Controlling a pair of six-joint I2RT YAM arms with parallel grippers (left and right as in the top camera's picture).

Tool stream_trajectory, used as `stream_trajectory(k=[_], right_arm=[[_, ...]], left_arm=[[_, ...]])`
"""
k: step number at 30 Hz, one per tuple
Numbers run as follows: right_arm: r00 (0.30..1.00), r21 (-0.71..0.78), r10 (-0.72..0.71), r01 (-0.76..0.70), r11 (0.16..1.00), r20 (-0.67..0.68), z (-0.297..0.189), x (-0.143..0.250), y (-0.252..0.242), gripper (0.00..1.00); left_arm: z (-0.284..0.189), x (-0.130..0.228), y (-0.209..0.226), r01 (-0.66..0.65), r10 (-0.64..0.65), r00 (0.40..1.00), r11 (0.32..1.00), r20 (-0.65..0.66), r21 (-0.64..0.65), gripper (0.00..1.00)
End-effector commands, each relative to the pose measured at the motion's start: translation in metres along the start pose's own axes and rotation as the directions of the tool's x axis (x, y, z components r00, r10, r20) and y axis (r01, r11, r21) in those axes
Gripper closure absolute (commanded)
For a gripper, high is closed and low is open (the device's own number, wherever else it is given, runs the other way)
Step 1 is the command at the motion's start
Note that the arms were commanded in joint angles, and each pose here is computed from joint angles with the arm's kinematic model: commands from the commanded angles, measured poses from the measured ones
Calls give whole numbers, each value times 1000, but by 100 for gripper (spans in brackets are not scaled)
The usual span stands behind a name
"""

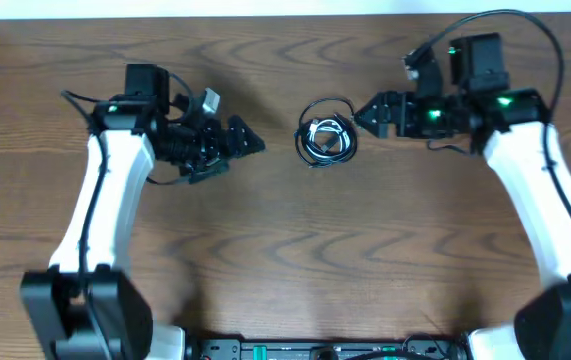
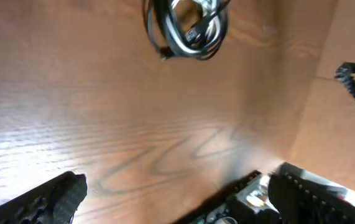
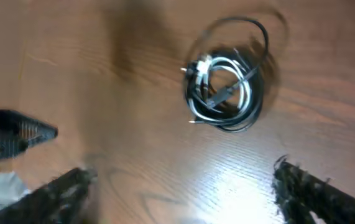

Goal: Untangle cables

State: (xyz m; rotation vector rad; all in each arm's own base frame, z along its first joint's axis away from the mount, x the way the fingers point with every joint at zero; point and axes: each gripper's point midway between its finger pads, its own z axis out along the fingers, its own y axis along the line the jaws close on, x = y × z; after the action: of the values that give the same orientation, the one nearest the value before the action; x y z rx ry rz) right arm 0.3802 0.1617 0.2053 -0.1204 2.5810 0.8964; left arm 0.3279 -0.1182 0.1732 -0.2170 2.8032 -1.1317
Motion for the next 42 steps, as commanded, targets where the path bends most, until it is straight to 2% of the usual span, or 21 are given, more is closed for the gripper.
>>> stream_trajectory(k=[1,5,11,13,17,19,21,22,25,26,31,34,38,42], right_arm=[[991,138,121,-112,984,-63,47,9,-28,12],[984,171,137,-117,978,-110,85,16,-49,32],[950,265,290,-252,931,-117,125,26,-92,35],[941,231,304,-267,936,-145,137,31,-92,44],[938,229,300,-258,938,-173,158,40,-96,46],[937,230,299,-256,939,-179,167,42,-100,56],[938,230,298,-255,939,-178,171,43,-102,73],[939,227,296,-254,940,-175,171,42,-102,77],[939,163,288,-260,952,-188,171,37,-89,96],[938,122,282,-262,957,-203,171,34,-80,99],[953,-25,200,-211,977,-228,142,14,-35,99],[975,-153,50,-84,985,-214,107,0,6,99],[986,-172,2,-31,985,-169,75,-5,32,99],[991,-225,-31,1,974,-129,54,-11,51,99]], left_arm=[[16,0,5,67,-65,995,997,-73,31,1],[24,6,13,114,-112,986,993,-120,15,1],[26,14,16,135,-134,980,991,-146,-3,0],[26,14,17,135,-134,980,991,-147,-4,1],[26,14,17,135,-134,980,991,-146,-3,1],[26,14,17,135,-134,980,991,-146,-3,1],[26,14,17,135,-134,980,991,-146,-4,1],[26,14,17,135,-134,980,991,-146,-4,1],[26,14,17,135,-134,980,991,-146,-3,1],[26,14,17,135,-134,980,991,-146,-3,1],[26,14,17,135,-134,980,991,-146,-3,1],[26,14,16,141,-140,979,990,-147,-2,0],[25,13,-2,155,-137,977,982,-166,104,1],[30,10,-10,105,-86,984,987,-153,121,1]])
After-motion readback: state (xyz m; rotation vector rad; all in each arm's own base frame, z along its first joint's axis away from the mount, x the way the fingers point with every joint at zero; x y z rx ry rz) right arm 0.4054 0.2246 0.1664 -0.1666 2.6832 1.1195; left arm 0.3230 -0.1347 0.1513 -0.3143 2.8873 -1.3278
